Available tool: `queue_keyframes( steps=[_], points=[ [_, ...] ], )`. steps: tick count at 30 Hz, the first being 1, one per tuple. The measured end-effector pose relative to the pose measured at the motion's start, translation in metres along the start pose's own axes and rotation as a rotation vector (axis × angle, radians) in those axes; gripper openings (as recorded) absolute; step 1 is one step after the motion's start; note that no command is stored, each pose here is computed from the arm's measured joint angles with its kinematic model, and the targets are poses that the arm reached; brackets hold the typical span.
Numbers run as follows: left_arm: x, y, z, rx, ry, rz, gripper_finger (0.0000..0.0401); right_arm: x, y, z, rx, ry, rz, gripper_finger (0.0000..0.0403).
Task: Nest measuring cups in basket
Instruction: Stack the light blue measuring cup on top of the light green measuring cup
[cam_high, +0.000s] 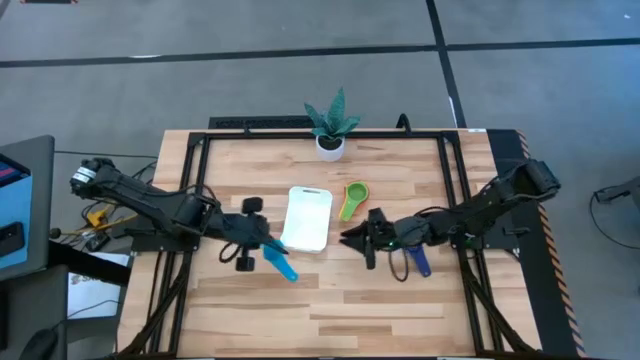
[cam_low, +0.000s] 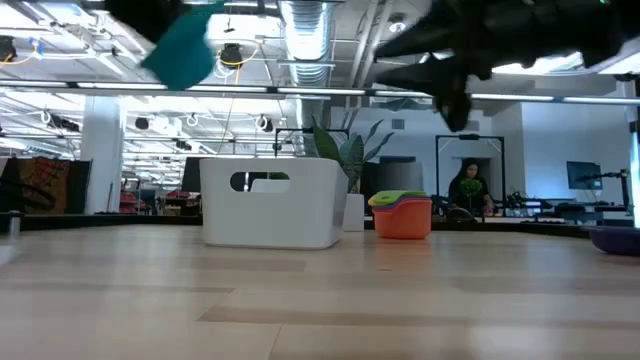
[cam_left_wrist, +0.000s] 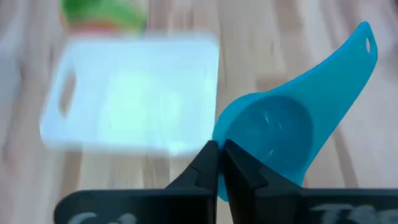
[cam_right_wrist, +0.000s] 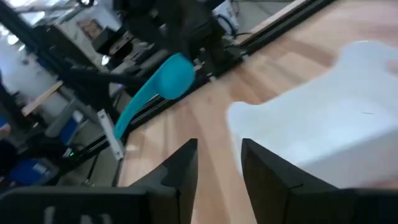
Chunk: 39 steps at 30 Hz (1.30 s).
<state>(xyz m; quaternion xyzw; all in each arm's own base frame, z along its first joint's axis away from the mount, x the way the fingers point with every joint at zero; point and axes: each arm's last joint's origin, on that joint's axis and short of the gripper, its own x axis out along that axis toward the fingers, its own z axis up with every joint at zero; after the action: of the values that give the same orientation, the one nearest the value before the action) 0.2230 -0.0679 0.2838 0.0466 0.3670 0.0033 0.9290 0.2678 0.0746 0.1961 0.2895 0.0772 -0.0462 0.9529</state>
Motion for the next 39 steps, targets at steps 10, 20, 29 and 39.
queue_keyframes(
  steps=[10,20,29,39],
  points=[
    [0.029,0.009,0.033,0.119,-0.077,0.193,0.0000,0.045,0.026,0.017,-0.043,0.117,0.052,0.0161],
    [0.062,0.003,0.055,0.285,-0.027,0.260,0.0000,0.052,0.031,0.030,-0.097,0.198,0.041,0.0137],
    [0.070,0.009,0.063,0.273,-0.060,0.284,0.0000,0.053,0.022,0.030,-0.101,0.245,0.006,0.0127],
    [0.069,0.011,0.064,0.306,-0.059,0.327,0.0000,0.052,0.020,0.028,-0.076,0.263,-0.021,0.0095]
  ],
)
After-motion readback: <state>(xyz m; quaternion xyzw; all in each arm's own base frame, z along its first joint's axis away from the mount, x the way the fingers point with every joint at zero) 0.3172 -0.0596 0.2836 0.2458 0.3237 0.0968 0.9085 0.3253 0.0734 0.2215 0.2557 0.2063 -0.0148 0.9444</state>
